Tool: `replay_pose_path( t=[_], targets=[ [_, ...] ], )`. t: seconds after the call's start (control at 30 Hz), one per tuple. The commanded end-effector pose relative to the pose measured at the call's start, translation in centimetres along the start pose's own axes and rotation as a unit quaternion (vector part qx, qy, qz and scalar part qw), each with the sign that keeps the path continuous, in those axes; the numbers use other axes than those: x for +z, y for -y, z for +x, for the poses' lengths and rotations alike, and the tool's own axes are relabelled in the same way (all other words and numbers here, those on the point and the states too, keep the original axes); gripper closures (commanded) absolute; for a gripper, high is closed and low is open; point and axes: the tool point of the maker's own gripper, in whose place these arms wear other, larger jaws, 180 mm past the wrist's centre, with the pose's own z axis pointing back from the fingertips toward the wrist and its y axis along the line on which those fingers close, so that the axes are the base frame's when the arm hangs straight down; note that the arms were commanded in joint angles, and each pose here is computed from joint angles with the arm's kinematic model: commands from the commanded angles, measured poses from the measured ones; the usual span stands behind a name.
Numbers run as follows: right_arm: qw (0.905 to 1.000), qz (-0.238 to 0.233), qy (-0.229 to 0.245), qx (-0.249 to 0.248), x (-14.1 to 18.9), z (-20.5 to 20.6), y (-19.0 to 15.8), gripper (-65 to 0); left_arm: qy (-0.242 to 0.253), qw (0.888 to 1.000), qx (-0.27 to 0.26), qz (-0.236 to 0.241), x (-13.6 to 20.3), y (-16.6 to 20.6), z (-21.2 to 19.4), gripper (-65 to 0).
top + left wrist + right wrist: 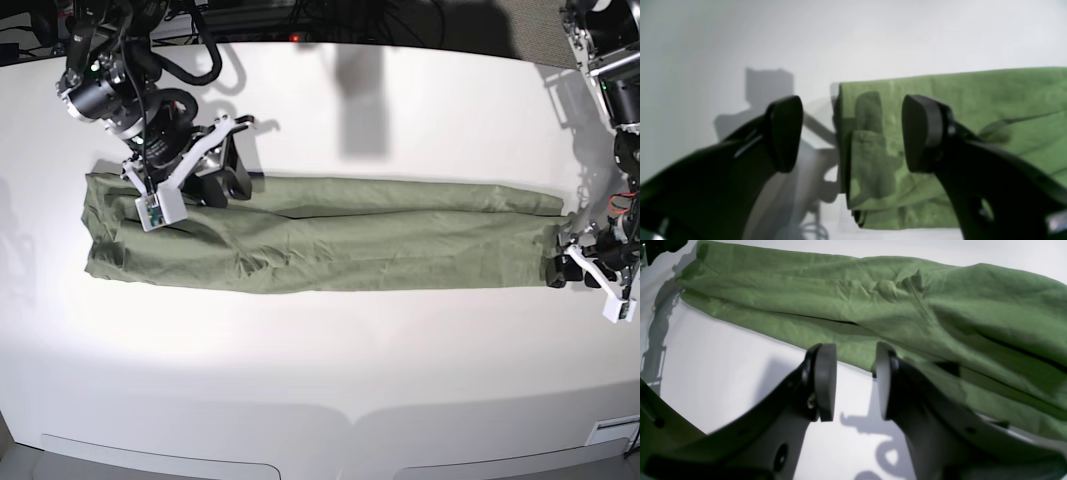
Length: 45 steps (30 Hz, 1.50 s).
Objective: Fold the T-shirt properly
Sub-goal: 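Hold the strip end with the left gripper and adjust its grip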
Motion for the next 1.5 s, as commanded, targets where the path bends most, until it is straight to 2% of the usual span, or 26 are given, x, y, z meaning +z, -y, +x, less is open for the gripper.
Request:
replay_pose_path(
  t=[0.0,0.23,0.4,0.6,0.73,0.93,1.0,1.07,1.17,1.3,1.47],
  targets=[
    [0.9996,0.007,0.027,0.005,0.2,1.4,-0.4,-20.6,0.037,0.999,-0.011,0.006,0.7,-0.7,2.7,-45.1],
    [0.9997,0.008,0.023,0.004,0.2,1.2,-0.4,-20.6,0.053,0.999,-0.012,0.007,0.8,-0.9,3.2,-45.1],
    [0.9991,0.029,0.031,-0.009,0.3,1.6,-1.1,-20.6,0.036,0.998,-0.038,0.034,0.8,-1.8,2.7,-45.1],
    [0.9991,0.033,0.023,-0.011,0.3,1.3,-1.3,-20.6,0.039,0.998,-0.039,0.035,1.0,-2.0,2.7,-45.1],
    [0.9991,0.033,0.023,-0.011,0.3,1.3,-1.3,-20.6,0.000,0.999,-0.032,0.032,0.9,-2.0,1.4,-45.1],
    [0.9992,0.033,0.021,-0.012,0.3,1.2,-1.3,-20.6,-0.017,0.999,-0.019,0.036,1.5,-3.7,0.8,-45.1],
    [0.9992,0.033,0.018,-0.011,0.3,1.1,-1.3,-20.6,-0.030,0.999,0.003,0.028,1.8,-4.6,-0.1,-45.1],
    [0.9993,0.033,0.012,-0.011,0.3,0.9,-1.3,-20.6,-0.050,0.998,0.040,-0.025,1.8,-3.8,-1.4,-45.1],
    [0.9992,0.038,0.005,-0.014,0.3,0.6,-1.5,-20.6,-0.069,0.983,0.142,-0.088,1.2,-2.6,-3.2,-45.1],
    [0.9980,0.057,0.008,-0.024,0.3,0.8,-2.2,-20.6,-0.087,0.965,0.222,-0.105,-0.5,-2.4,-5.3,-45.1],
    [0.9979,0.060,0.000,-0.025,0.4,0.5,-2.2,-20.6,-0.123,0.947,0.274,-0.117,-1.3,-1.3,-8.2,-45.1]
  ],
)
